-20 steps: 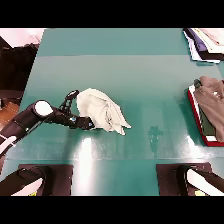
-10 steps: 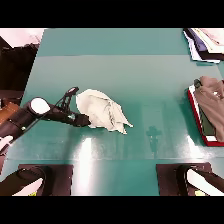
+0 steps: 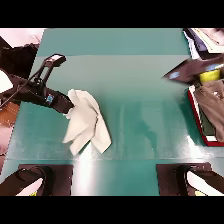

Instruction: Fold the shirts.

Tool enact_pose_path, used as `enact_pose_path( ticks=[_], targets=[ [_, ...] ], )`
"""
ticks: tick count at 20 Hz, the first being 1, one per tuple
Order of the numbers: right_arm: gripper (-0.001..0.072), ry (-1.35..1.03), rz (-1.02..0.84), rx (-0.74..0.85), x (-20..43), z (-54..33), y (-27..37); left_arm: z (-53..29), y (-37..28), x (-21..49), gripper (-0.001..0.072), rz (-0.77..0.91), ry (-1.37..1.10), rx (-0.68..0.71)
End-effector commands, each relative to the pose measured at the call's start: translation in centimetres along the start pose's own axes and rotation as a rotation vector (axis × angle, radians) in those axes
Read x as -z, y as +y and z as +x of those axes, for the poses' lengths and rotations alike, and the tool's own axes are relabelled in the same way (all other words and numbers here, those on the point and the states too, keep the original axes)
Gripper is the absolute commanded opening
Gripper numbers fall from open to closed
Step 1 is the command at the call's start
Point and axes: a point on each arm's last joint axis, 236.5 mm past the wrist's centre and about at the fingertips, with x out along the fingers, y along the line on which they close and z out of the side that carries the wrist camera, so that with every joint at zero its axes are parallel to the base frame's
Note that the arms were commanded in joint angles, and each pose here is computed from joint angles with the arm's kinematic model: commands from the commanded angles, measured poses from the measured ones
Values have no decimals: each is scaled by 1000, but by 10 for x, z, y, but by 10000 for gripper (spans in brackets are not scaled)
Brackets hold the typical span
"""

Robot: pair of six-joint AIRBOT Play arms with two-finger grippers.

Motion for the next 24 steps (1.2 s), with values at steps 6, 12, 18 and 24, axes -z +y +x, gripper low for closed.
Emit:
enact_pose_path(
  ticks=[6, 12, 18, 24],
  targets=[
    [487, 294, 37, -21, 146, 215, -6, -11, 3, -1, 28, 17, 4, -27],
    [487, 431, -2, 3, 190, 274, -3, -11, 1, 10, 28, 16, 49, -19],
    [19, 409, -27, 16, 179, 280, -6, -12, 0, 14, 28, 16, 65, -16],
    [15, 186, -219, 68, 103, 210, 6, -46, 17, -8, 28, 57, -8, -133]
  ],
)
